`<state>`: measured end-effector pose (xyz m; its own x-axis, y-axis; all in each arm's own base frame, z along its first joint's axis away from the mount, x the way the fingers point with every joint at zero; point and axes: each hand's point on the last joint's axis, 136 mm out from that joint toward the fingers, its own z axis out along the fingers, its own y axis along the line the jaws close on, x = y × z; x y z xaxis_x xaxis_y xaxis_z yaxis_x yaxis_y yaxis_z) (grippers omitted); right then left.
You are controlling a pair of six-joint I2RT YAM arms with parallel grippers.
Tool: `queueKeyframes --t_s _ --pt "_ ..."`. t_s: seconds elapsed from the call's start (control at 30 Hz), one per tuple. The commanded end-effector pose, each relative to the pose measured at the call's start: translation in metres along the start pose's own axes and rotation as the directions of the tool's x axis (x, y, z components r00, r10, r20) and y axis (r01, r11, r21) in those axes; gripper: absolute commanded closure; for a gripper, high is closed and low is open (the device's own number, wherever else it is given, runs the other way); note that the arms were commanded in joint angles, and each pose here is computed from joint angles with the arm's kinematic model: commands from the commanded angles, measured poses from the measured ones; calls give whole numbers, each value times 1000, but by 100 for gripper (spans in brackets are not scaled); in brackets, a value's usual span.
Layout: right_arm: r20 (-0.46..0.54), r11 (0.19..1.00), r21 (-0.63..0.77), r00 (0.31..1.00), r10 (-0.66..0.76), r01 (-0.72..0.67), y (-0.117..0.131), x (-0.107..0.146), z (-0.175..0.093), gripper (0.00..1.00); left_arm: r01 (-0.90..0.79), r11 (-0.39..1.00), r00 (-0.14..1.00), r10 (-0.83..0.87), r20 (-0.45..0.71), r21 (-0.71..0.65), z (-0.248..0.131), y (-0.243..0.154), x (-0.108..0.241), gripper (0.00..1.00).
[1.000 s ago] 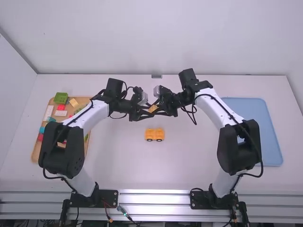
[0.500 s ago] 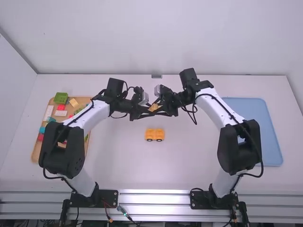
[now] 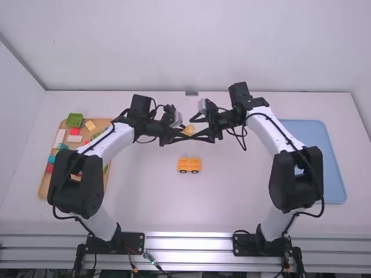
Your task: Assemble lego blocks to make yellow taxi
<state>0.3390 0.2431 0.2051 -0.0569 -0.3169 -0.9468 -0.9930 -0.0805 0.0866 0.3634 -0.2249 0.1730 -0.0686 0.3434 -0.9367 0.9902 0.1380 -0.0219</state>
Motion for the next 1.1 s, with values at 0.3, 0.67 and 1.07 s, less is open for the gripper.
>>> queueKeyframes --t_s 0.3,0.67,1.07 --pt "313 997 -36 948 -48 62 -2 -10 -29 30 -39 997 986 27 167 72 -8 -2 -37 98" --pt "308 995 -89 951 -21 50 -10 -28 -16 39 -25 999 977 17 212 32 -6 16 -46 98" --pt "306 995 -92 952 -15 45 -11 -31 -16 51 -39 999 966 29 257 35 -2 17 -56 98"
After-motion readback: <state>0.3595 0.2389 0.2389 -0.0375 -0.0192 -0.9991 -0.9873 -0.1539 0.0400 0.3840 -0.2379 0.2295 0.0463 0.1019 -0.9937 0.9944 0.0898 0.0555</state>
